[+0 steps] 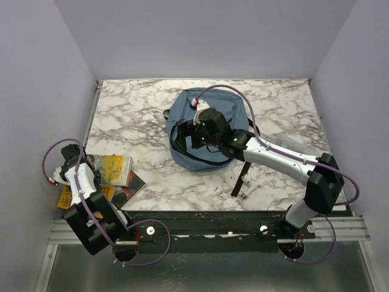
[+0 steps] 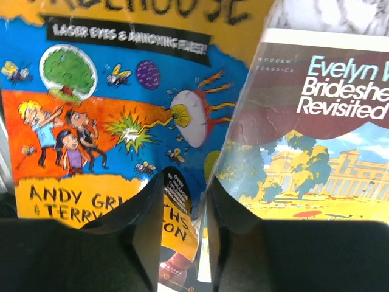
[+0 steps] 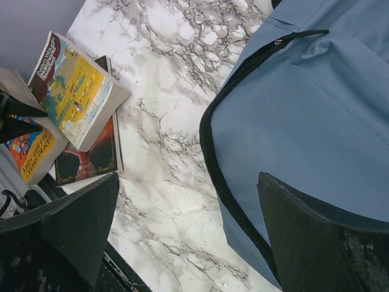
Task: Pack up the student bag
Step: Pick up the book at the corner of the board.
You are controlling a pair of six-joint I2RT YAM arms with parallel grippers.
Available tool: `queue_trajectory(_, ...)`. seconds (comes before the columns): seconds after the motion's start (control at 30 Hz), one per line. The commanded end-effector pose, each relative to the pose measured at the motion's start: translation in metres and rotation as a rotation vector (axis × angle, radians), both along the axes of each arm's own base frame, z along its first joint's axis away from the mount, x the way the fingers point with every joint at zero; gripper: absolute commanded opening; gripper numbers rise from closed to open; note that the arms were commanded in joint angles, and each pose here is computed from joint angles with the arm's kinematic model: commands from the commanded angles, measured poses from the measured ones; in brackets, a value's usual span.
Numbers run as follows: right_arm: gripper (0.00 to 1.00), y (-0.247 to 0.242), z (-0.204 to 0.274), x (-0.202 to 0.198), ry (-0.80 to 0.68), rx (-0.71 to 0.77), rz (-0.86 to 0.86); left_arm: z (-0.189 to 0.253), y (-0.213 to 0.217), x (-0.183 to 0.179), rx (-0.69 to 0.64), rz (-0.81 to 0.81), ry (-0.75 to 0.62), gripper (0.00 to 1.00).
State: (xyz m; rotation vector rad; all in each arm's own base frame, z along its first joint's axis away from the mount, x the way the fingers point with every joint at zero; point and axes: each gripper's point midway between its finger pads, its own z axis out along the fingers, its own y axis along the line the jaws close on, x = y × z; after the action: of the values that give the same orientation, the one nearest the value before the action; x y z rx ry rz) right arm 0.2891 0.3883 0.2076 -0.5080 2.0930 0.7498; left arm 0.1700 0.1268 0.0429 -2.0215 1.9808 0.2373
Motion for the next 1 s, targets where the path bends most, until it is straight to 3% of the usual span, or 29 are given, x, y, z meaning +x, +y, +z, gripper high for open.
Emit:
queue_trajectory(0.0, 1.00, -0.005, 0.000, 0.007, -0.033, -0.008, -0.024, -0.021, -0.024, 0.004, -0.096, 0.042, -0.061, 0.19)
queue_trajectory(0.1, 1.00, -0.004, -0.004, 0.008, -0.029, -0.015, -0.026, -0.014, -0.031, 0.008, -0.104, 0.017, -0.101, 0.00)
queue_trajectory(0.33, 1.00, 0.001, -0.014, 0.006, 0.010, -0.020, -0.014, 0.032, -0.040, 0.001, -0.020, -0.002, -0.165, 0.00)
queue_trajectory(0.57, 1.00, 0.009, -0.021, 0.001, 0.058, -0.013, 0.016, 0.092, -0.048, 0.004, 0.095, -0.044, -0.365, 0.00)
queue_trajectory(0.77, 1.00, 0.024, -0.025, -0.008, 0.112, 0.017, 0.080, 0.157, -0.063, 0.012, 0.185, -0.169, -0.476, 0.00)
queue_trajectory(0.97, 1.00, 0.037, -0.012, -0.022, 0.144, 0.110, 0.166, 0.230, -0.087, 0.030, 0.223, -0.362, -0.675, 0.00)
